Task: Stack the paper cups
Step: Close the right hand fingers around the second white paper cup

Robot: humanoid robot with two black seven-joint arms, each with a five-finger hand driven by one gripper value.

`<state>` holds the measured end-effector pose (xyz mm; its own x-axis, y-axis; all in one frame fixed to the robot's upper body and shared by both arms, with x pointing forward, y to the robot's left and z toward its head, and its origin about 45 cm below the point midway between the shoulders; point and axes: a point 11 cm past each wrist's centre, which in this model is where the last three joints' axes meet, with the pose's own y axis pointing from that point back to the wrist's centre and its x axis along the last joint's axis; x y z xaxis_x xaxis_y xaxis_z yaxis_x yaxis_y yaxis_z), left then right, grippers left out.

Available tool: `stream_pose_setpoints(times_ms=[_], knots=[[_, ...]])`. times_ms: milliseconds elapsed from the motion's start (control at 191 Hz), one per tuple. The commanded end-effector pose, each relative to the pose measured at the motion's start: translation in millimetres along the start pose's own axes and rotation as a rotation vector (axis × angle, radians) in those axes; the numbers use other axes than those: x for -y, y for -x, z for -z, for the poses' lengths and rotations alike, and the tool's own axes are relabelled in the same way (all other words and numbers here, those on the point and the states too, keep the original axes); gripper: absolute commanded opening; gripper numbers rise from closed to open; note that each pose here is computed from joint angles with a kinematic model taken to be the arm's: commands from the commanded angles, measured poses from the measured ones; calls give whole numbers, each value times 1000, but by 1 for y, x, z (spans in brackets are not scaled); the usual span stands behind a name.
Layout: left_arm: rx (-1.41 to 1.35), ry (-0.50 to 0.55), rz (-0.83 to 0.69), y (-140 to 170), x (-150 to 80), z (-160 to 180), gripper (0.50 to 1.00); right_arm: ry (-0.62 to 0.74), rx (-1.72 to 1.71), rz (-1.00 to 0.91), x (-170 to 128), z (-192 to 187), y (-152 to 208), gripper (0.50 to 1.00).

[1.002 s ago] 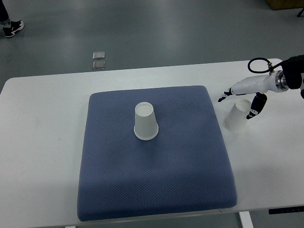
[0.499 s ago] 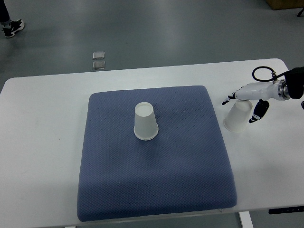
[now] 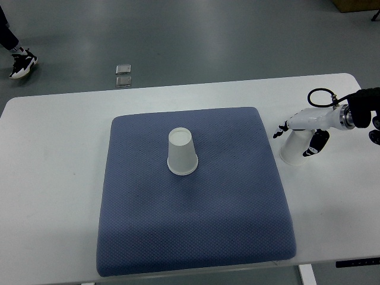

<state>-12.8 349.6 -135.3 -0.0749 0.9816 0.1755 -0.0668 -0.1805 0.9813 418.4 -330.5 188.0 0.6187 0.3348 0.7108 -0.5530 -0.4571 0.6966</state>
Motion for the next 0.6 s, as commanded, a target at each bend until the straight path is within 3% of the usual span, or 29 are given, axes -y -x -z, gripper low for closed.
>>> stream_pose_setpoints(times_ms=[0, 178, 394, 593], knots=[[0, 1, 0, 0, 0, 0, 1000, 8, -3, -3, -1, -3, 1, 797], [0, 1, 0, 0, 0, 0, 1000, 29, -1, -2, -2, -9, 5, 750], [0, -1, 0, 0, 0, 1, 1000, 20, -4, 0, 2, -6, 4, 582], [0, 1, 0, 0, 0, 0, 1000, 22, -8, -9, 1, -6, -1, 558]])
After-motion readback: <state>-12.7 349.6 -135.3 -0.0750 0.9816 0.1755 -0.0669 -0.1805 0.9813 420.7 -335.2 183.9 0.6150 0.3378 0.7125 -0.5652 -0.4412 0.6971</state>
